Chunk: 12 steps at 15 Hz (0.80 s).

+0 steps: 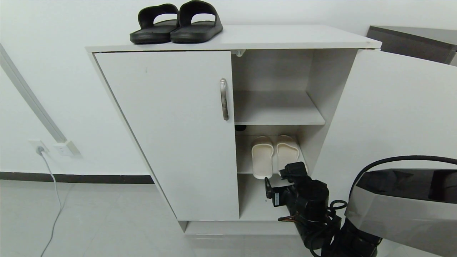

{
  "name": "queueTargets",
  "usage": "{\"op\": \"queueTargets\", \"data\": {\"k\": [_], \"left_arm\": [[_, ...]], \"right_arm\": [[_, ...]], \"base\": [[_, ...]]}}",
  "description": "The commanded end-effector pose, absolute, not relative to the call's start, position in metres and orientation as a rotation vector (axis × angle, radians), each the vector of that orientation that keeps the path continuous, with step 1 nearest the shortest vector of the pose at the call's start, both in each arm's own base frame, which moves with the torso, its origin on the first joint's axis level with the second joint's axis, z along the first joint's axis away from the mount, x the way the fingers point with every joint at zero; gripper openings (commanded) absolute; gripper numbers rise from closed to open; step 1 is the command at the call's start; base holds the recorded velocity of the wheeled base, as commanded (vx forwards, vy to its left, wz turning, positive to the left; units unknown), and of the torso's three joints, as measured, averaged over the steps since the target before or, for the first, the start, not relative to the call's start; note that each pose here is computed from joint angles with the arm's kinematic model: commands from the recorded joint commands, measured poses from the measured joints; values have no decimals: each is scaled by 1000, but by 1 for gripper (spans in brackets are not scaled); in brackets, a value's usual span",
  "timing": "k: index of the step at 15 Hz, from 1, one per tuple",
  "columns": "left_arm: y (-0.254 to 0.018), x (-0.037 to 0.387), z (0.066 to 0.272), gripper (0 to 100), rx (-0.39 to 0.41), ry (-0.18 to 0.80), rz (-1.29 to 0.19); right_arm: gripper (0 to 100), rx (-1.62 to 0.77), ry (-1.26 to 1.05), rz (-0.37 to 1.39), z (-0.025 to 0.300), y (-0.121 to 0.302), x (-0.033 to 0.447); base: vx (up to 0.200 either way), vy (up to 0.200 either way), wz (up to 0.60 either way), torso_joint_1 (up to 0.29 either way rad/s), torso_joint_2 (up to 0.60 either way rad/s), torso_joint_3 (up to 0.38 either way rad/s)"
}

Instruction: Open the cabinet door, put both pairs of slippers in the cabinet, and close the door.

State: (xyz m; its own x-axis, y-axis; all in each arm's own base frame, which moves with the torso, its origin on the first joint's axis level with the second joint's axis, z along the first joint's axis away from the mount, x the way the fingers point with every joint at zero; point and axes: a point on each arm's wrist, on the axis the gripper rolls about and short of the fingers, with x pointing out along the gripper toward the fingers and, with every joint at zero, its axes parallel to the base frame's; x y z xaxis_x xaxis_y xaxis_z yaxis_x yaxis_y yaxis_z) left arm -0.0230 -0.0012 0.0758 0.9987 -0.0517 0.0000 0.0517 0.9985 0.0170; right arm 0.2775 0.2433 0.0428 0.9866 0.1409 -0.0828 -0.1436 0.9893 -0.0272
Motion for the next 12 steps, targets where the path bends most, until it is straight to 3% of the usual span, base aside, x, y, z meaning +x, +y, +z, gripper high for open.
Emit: {"op": "queueTargets", "data": {"k": [1,9,12], "left_arm": [[-1,-23,76,0,17,1,-52],[-1,-23,76,0,17,1,-52],[-1,-23,76,0,18,1,-51]], "right_arm": [[100,-36,84,144,41,244,277],[100,-42,89,144,37,245,279],[100,-54,33,148,49,244,277]], "base": [[0,0,0,0,0,0],[0,0,0,3,2,158],[0,0,0,5,2,68]]}}
